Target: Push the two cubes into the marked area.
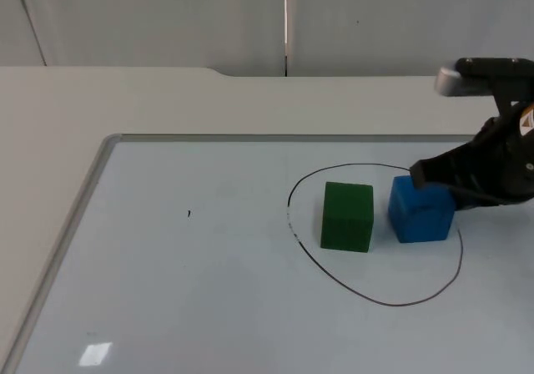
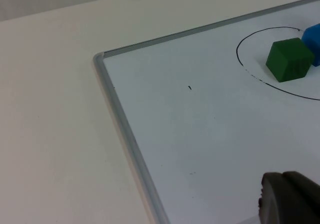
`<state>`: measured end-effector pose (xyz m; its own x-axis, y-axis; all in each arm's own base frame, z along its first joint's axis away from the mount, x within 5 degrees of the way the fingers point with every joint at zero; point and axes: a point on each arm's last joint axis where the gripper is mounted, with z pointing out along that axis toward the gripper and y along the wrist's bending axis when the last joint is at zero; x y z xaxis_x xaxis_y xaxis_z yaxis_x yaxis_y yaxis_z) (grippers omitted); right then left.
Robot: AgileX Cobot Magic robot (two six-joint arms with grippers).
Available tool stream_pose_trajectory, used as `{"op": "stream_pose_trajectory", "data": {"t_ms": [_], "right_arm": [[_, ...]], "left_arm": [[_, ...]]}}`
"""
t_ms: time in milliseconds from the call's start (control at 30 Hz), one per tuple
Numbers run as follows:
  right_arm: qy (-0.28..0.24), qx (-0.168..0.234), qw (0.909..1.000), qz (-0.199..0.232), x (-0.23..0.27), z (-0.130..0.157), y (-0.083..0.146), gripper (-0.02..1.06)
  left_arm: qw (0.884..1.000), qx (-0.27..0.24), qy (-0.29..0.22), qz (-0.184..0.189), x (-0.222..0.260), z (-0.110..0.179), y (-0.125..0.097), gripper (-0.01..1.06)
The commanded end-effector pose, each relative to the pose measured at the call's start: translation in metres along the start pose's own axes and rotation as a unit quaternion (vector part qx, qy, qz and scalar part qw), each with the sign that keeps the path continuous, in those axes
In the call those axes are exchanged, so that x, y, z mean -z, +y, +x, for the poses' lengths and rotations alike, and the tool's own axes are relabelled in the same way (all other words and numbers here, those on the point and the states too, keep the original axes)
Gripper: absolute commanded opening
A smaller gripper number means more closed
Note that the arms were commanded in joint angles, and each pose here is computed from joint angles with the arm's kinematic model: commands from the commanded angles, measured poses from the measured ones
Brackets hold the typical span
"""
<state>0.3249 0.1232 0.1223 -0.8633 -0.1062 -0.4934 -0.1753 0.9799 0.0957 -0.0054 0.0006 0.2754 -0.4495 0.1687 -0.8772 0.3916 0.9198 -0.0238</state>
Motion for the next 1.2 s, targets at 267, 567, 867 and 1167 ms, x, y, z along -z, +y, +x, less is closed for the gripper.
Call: {"op": "stream_pose_trajectory", "data": {"t_ms": [267, 567, 867, 1167], "right_arm": [[-0.002, -0.024, 0.9997, -0.007, 0.001, -0.001, 0.004, 0.0], [-0.003, 0.01, 0.9999, -0.006, 0.001, -0.001, 0.004, 0.0], [-0.047, 0.064, 0.9968, -0.011, 0.058, -0.019, 0.006, 0.0], [-0.178, 0.071, 0.9811, -0.027, 0.18, -0.031, 0.006, 0.0]], "left_arm": [[1.0, 0.001, -0.004, -0.003, -0.001, 0.0, 0.0, 0.0], [1.0, 0.001, -0.004, -0.003, -0.001, 0.0, 0.0, 0.0], [1.0, 0.001, -0.004, -0.003, -0.001, 0.0, 0.0, 0.0], [1.0, 0.001, -0.004, -0.003, -0.001, 0.0, 0.0, 0.0]]}}
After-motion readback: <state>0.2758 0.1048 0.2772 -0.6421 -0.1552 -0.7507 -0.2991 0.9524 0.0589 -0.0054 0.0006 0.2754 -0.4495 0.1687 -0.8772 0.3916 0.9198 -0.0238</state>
